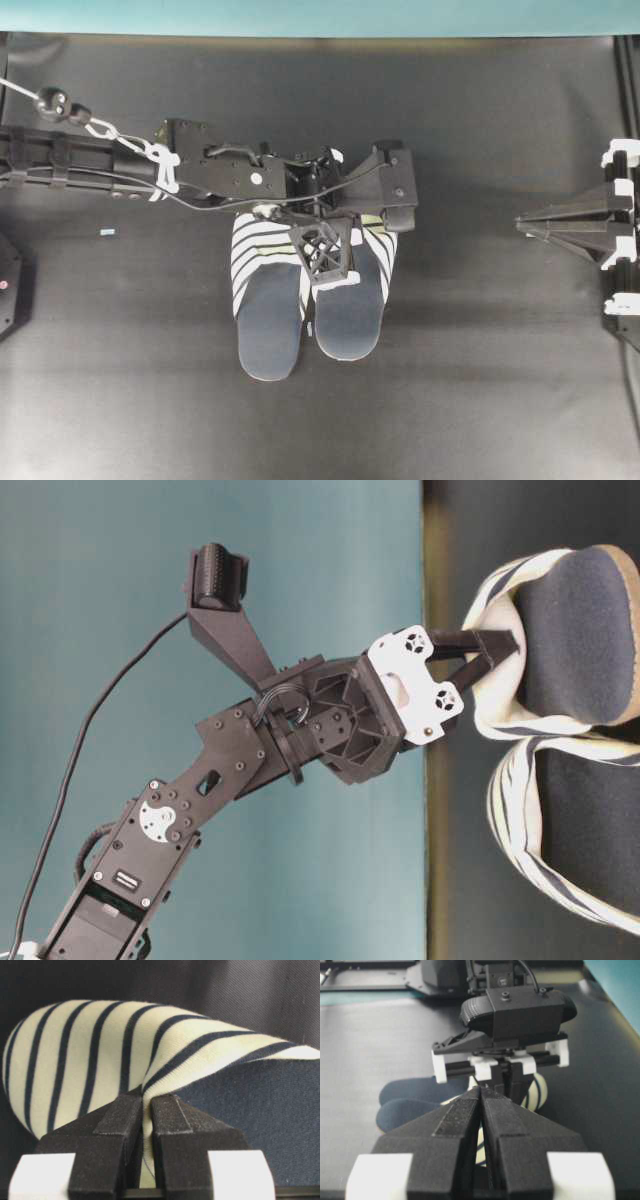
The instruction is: Arrange the slippers with the left arm.
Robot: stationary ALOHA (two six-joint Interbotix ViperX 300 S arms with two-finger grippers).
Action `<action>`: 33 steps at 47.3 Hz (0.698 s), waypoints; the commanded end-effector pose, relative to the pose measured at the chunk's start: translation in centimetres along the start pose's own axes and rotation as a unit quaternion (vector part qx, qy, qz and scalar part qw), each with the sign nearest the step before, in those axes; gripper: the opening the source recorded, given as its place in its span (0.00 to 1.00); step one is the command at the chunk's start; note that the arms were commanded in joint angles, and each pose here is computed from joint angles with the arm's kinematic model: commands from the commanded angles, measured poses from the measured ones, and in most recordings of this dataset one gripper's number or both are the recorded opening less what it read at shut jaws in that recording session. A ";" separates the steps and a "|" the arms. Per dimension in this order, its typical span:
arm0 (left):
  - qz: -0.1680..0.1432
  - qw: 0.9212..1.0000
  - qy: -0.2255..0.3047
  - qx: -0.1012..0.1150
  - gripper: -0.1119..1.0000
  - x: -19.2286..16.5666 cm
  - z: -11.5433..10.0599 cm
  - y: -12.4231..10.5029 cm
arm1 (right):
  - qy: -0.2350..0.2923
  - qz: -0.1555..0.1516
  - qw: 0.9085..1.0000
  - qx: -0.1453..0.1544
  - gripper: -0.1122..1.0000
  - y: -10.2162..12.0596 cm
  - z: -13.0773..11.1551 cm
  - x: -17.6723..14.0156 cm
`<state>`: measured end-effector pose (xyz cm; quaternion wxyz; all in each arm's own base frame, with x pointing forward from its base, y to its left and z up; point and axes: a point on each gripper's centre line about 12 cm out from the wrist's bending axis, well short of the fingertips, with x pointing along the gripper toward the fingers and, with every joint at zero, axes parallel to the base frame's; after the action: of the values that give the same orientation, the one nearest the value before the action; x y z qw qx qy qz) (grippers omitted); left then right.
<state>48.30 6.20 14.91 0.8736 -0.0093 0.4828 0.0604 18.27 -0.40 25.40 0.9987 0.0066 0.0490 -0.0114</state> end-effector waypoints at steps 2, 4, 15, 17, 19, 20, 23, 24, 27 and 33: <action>-0.001 1.000 -0.015 0.002 0.12 -0.6 0.9 -0.2 | -0.006 -0.003 1.000 0.004 0.10 -0.1 0.3 0.1; -0.001 1.000 -0.016 0.000 0.16 -0.6 1.0 -0.3 | -0.006 -0.004 1.000 0.004 0.10 -0.1 0.3 0.1; -0.002 1.000 -0.016 -0.001 0.77 -0.6 1.0 -0.5 | -0.004 -0.004 1.000 0.004 0.10 -0.1 0.1 0.1; -0.003 1.000 -0.017 0.002 0.84 -0.8 1.1 -0.5 | -0.005 -0.003 1.000 0.004 0.10 -0.1 0.2 0.1; -0.003 1.000 -0.018 0.005 0.89 -0.8 1.2 -0.6 | -0.005 -0.003 1.000 0.004 0.10 -0.1 0.2 0.1; -0.003 1.000 -0.019 0.006 0.91 -0.9 1.2 -0.7 | -0.004 -0.003 1.000 0.004 0.10 -0.1 0.1 0.1; -0.004 1.000 -0.026 0.010 0.90 -1.5 1.5 -0.9 | -0.004 -0.003 1.000 0.004 0.10 -0.1 0.1 0.1; -0.005 1.000 -0.028 0.012 0.90 -1.8 1.6 -1.0 | -0.002 -0.003 1.000 0.005 0.10 -0.1 0.0 0.1; -0.008 0.999 -0.038 0.018 0.90 -2.8 2.1 -1.5 | -0.003 -0.003 1.000 0.005 0.10 -0.1 0.0 0.1; -0.014 0.996 -0.070 0.062 0.90 -6.6 3.4 -2.8 | -0.002 -0.003 1.000 0.005 0.10 -0.1 -0.1 0.0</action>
<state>48.30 4.27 17.54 0.8842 0.0185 0.4655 0.0354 18.20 -0.40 25.04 0.9985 0.0074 0.0528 -0.0116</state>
